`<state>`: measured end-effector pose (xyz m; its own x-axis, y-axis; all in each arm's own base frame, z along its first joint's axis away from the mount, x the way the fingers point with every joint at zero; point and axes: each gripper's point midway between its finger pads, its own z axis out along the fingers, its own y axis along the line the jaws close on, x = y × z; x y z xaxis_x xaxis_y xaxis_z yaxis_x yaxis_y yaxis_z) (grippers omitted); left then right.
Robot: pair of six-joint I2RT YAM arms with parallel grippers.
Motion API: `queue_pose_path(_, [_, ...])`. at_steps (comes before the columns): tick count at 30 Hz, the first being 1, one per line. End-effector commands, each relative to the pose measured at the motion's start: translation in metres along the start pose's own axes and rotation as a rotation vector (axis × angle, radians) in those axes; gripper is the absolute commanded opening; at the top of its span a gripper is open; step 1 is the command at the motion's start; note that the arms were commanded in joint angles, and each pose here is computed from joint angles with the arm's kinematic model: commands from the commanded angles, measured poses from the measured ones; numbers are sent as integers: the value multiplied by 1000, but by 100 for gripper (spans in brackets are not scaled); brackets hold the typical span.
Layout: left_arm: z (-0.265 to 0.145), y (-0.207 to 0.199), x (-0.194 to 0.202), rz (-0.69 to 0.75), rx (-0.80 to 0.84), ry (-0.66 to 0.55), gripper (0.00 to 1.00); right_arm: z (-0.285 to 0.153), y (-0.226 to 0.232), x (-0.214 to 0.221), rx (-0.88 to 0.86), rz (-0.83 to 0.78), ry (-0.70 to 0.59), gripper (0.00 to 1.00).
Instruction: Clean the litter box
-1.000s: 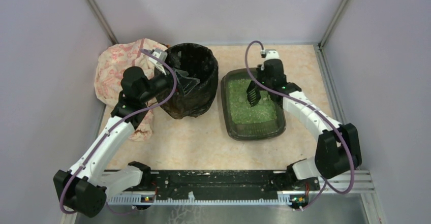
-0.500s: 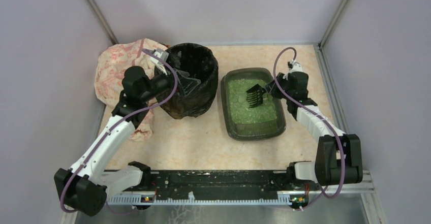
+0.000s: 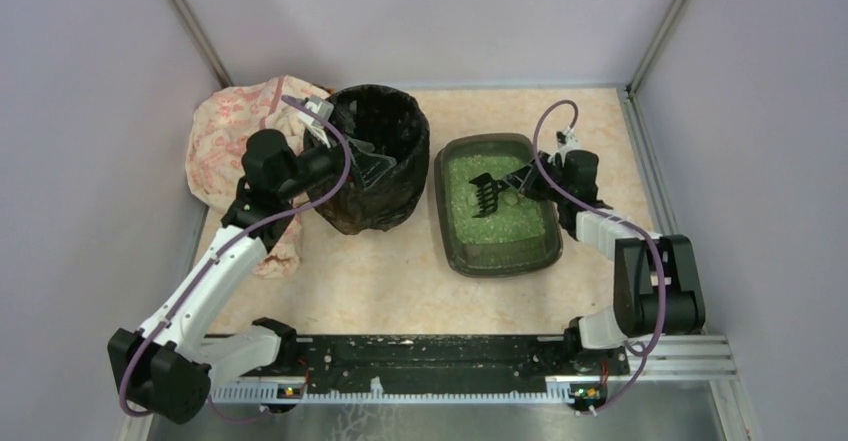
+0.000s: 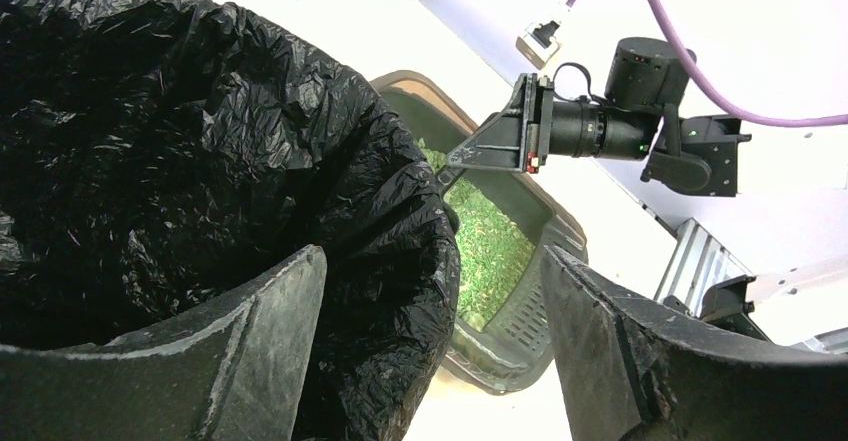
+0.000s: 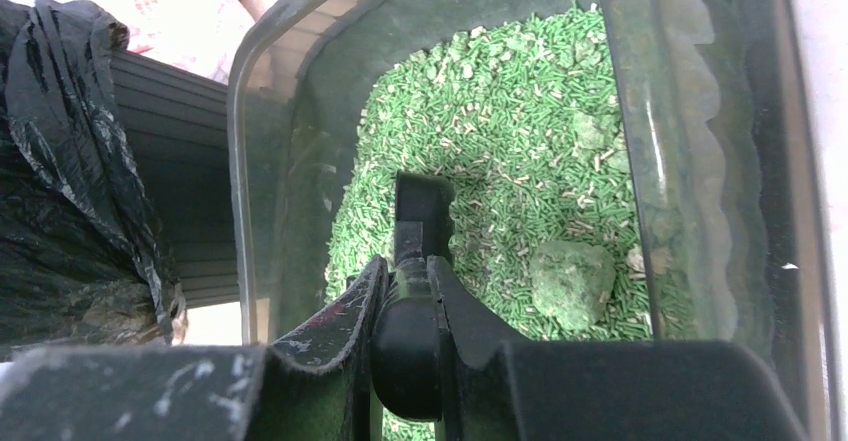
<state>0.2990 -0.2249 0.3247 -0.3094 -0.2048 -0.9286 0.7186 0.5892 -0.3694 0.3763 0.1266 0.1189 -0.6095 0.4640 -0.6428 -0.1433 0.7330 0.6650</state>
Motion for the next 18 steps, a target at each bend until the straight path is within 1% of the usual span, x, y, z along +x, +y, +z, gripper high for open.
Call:
queue_pose_path(1, [1,-8,-17,20,33,-37,84,2,12,20,-99,36,66,0])
queue_pose_path(5, [2,-8,-15,13,38,-30,84,2,15,17,-101,39,65,0])
queue_pose_path(13, [2,-8,-16,17,38,-32,84,-12,38,-20,-139,8,7,0])
queue_pose_path(18, [1,-9,-17,18,41,-33,84,-24,46,-33,-163,5,-22,0])
